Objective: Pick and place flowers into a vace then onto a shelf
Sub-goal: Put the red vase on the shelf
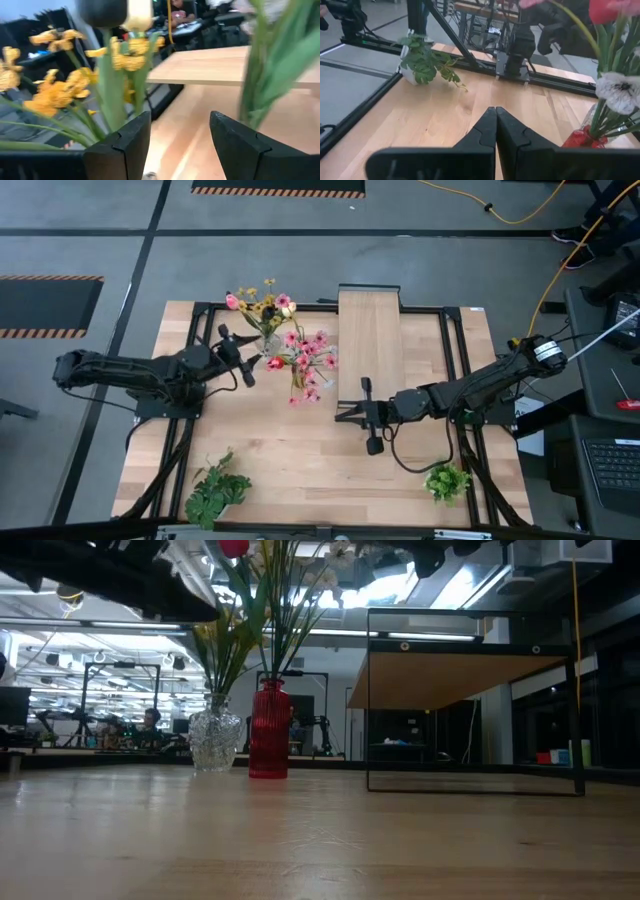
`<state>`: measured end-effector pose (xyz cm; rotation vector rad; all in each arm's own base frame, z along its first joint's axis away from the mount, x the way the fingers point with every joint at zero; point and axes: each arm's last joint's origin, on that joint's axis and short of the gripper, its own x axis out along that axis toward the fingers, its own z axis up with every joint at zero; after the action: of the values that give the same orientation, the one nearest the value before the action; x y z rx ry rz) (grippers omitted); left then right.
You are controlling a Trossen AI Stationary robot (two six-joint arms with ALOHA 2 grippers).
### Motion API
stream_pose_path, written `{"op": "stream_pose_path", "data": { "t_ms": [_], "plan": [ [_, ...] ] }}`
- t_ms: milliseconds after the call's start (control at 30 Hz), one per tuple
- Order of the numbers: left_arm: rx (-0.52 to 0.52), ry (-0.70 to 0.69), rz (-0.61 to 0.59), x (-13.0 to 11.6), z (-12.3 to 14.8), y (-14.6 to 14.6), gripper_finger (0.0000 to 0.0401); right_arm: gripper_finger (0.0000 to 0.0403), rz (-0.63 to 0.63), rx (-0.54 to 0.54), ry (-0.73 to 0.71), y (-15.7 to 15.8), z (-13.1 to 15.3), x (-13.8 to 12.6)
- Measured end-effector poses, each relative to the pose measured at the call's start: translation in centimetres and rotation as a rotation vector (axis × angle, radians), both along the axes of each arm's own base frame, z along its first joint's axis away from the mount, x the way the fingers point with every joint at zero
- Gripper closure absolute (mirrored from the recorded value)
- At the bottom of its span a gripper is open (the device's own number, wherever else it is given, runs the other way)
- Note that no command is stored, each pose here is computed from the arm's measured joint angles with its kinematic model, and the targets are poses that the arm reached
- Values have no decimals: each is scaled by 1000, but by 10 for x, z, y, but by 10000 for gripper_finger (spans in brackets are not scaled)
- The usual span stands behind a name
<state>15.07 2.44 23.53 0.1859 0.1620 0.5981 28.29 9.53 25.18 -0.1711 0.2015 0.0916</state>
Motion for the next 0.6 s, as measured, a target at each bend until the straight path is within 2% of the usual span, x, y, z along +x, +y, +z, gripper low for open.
{"op": "stream_pose_path", "data": {
  "t_ms": [267, 600],
  "plan": [
    [-6, 4, -22, 0, 2, -21, 205, 398, 44, 22, 41, 14, -4, -6],
    [-105, -7, -177, 4, -6, -53, 205, 398, 120, 71, 74, 39, -6, -18]
  ]
}}
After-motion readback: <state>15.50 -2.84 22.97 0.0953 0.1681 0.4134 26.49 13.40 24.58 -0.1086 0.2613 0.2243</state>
